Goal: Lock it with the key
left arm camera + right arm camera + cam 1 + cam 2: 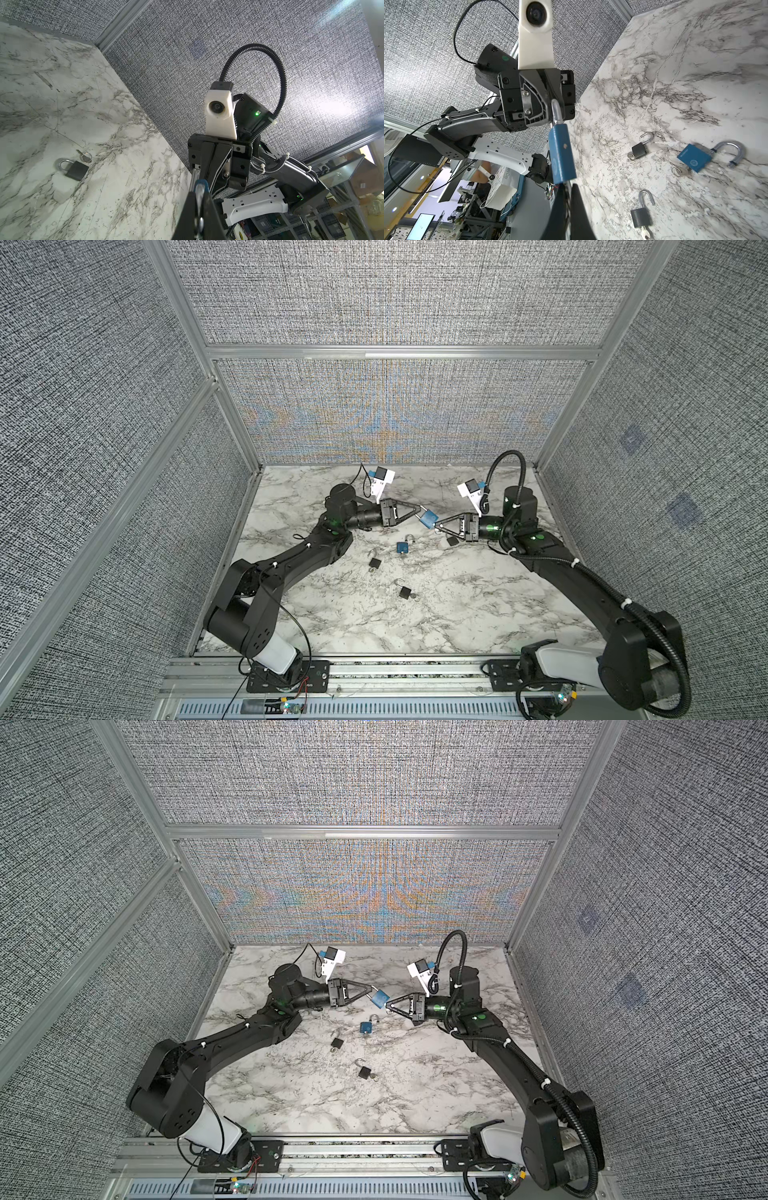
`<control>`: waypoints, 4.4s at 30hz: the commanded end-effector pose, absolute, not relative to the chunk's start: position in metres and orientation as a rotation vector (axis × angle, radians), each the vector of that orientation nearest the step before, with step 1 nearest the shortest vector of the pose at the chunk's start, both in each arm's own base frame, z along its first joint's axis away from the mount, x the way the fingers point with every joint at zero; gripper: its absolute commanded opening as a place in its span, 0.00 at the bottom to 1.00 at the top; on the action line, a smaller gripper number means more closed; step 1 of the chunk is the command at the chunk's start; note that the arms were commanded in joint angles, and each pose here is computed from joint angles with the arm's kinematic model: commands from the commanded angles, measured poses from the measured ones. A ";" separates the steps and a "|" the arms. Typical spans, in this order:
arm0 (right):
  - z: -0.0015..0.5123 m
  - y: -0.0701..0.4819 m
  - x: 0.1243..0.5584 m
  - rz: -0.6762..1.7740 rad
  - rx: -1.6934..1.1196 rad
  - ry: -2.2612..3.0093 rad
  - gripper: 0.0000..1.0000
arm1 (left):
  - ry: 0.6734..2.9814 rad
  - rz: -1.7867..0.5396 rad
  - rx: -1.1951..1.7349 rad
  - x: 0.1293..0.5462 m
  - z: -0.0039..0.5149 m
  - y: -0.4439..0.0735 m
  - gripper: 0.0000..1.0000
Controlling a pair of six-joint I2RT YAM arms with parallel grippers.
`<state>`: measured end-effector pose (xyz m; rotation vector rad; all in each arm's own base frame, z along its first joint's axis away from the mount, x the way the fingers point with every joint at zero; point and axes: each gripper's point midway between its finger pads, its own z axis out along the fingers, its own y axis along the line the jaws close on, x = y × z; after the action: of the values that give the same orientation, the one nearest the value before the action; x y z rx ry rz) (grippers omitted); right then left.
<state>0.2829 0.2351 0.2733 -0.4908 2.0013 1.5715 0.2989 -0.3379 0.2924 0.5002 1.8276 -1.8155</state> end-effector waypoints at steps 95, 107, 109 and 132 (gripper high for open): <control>0.272 0.112 0.319 1.121 0.063 2.082 0.00 | 2.627 -1.400 0.793 0.298 0.050 -0.484 0.37; 0.253 0.090 0.309 0.920 0.159 2.175 0.00 | 2.461 -1.370 0.711 0.313 0.098 -0.449 0.38; 0.240 0.087 0.306 0.898 0.186 2.210 0.00 | 2.402 -1.359 0.691 0.316 0.115 -0.440 0.37; 0.086 0.111 0.289 0.773 0.216 2.579 0.00 | 2.073 -1.373 0.372 0.329 0.204 -0.336 0.38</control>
<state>0.2786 0.1138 0.0895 0.2366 2.5972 0.8223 0.3251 -0.3385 0.1956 0.3805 2.1154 -1.3727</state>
